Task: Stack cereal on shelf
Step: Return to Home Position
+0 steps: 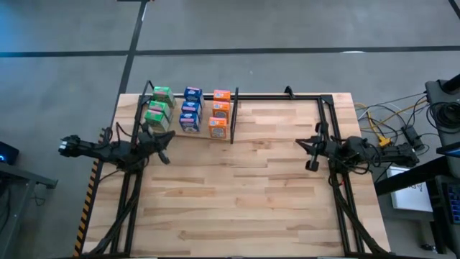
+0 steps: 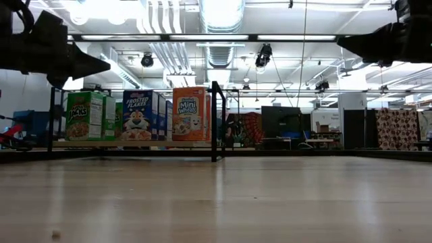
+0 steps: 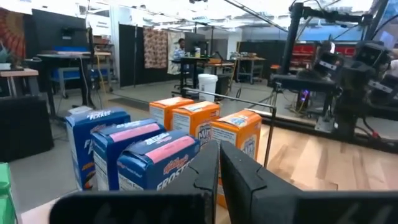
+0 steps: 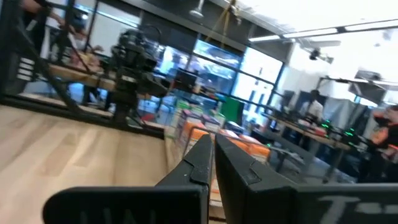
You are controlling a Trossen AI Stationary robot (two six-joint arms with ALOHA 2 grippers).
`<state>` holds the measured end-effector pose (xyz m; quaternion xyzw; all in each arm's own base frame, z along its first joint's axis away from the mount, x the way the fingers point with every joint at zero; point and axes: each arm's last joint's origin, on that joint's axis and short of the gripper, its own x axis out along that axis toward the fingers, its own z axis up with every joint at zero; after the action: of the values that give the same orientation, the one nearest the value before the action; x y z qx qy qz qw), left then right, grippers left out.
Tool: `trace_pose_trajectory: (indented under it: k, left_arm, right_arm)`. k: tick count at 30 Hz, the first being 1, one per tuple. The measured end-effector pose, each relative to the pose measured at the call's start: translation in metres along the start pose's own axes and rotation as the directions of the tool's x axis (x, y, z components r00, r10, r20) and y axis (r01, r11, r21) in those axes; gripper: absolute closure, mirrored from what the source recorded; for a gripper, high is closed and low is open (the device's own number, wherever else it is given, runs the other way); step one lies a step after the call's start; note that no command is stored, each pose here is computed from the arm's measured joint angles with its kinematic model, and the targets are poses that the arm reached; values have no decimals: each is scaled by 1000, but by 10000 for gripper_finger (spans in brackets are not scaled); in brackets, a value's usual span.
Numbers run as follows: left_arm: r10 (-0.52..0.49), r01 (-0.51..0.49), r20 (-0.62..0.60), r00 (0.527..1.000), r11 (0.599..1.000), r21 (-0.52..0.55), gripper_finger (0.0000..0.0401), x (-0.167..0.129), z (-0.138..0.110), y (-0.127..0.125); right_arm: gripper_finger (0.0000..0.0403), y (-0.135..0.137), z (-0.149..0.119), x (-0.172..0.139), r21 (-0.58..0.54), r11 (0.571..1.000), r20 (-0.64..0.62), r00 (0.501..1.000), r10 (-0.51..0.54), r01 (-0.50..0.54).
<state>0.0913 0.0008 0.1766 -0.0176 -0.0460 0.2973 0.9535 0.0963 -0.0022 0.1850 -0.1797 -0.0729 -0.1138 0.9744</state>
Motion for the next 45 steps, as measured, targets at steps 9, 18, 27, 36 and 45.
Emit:
trace_pose_trajectory:
  k: [9, 18, 27, 36, 45]
  left_arm:
    - [-2, 2, -1, 1000, 1000, -7, 401, 0, 2, 0]
    - [-2, 2, -2, 1000, 1000, -5, 401, 0, 2, 0]
    - [-3, 3, -3, 1000, 1000, -4, 401, 0, 2, 0]
    - [-3, 3, -2, 1000, 1000, -5, 401, 0, 3, 0]
    - [-3, 3, -2, 1000, 1000, -5, 401, 0, 3, 0]
  right_arm:
    - [394, 0, -2, 0, -4, 1000, -20, 1000, -7, 7]
    - [394, 0, -2, 0, -4, 1000, -20, 1000, -7, 7]
    - [394, 0, -2, 0, -4, 1000, -20, 1000, -7, 7]
    - [394, 0, -2, 0, -4, 1000, -20, 1000, -7, 6]
    - [394, 0, -2, 0, -4, 1000, -20, 1000, -6, 6]
